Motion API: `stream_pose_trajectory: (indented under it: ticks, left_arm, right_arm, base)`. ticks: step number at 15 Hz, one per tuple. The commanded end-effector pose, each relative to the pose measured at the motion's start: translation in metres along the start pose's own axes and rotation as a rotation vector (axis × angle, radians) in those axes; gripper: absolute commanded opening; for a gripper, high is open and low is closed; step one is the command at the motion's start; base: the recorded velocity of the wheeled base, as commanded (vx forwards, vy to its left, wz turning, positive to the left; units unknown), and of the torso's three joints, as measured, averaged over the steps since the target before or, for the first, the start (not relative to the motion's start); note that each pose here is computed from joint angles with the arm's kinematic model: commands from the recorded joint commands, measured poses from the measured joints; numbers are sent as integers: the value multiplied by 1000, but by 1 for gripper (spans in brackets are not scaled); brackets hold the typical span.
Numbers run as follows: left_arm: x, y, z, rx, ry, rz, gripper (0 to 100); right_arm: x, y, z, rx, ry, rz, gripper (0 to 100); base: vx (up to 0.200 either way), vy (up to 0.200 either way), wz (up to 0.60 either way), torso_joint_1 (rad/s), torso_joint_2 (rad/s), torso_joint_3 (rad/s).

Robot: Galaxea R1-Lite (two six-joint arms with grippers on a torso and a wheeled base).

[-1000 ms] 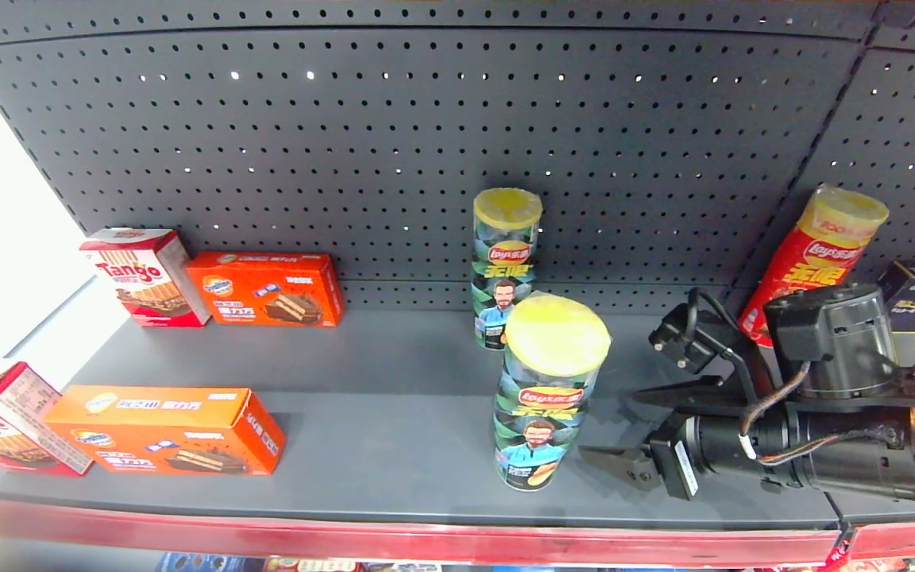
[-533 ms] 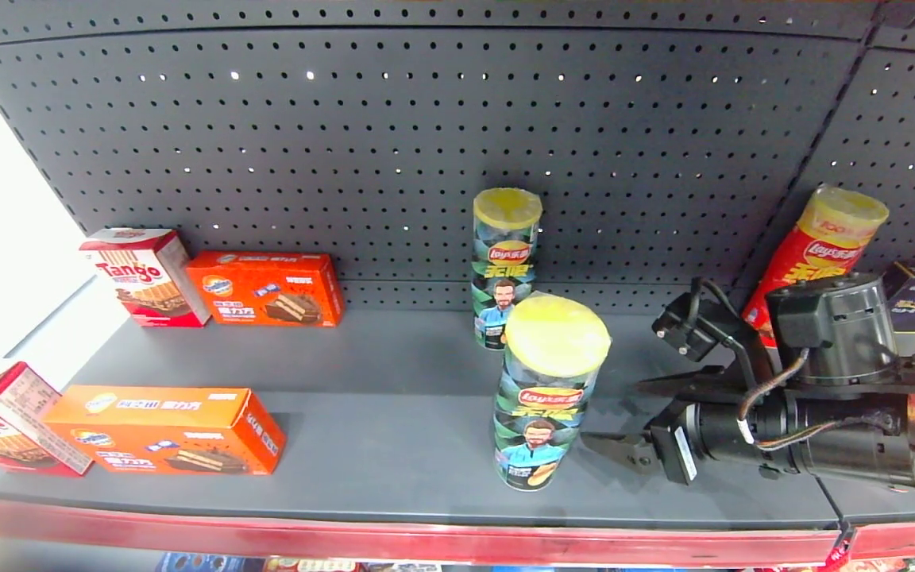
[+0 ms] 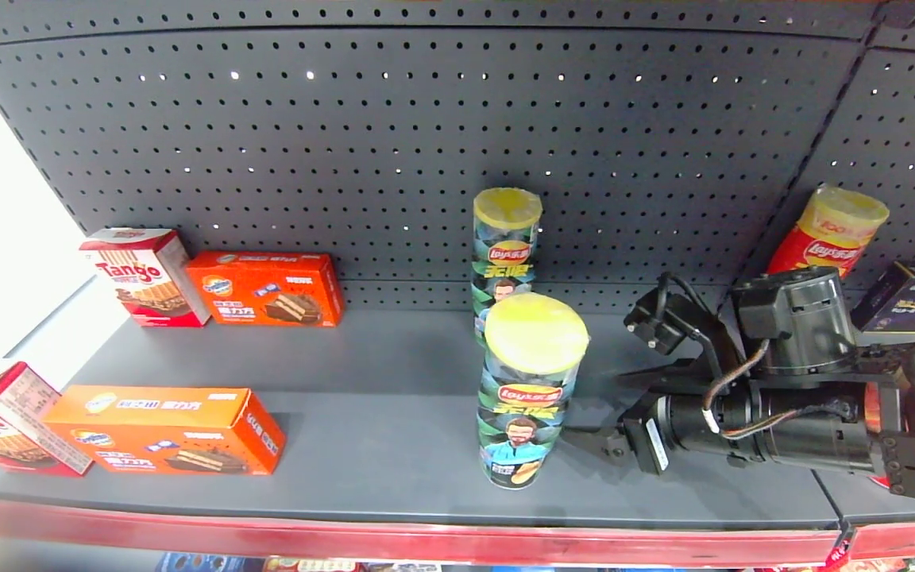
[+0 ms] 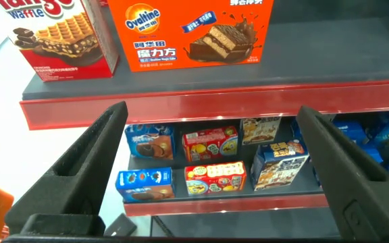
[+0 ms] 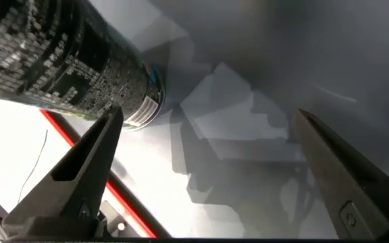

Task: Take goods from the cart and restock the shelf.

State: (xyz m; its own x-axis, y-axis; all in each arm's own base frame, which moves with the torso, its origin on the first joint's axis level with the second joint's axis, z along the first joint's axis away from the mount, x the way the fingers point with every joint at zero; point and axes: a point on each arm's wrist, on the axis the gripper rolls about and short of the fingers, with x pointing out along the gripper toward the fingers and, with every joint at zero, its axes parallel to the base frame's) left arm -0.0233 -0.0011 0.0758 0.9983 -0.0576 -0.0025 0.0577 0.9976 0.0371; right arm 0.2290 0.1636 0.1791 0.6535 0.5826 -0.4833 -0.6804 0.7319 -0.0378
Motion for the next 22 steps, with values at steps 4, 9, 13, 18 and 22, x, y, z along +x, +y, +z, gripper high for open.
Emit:
stream_pose_trajectory:
  ticks: [4, 9, 13, 18, 22]
  left_arm:
    - [0, 0, 0, 1, 2, -1, 100]
    - [0, 0, 0, 1, 2, -1, 100]
    - [0, 0, 0, 1, 2, -1, 100]
    - [0, 0, 0, 1, 2, -1, 100]
    - [0, 0, 0, 1, 2, -1, 100]
  right_arm:
    - [-7, -4, 0, 6, -13, -15, 100]
    - [5, -2, 2, 3, 1, -4, 100]
    - [8, 0, 2, -1, 5, 4, 100]
    - [7, 3, 3, -7, 1, 14, 100]
    - [6, 3, 3, -6, -2, 12, 100]
  base:
    - [0, 0, 0, 0, 0, 0]
    - [0, 0, 0, 0, 0, 0]
    - [0, 0, 0, 0, 0, 0]
    - [0, 0, 0, 0, 0, 0]
    - [0, 0, 0, 0, 0, 0]
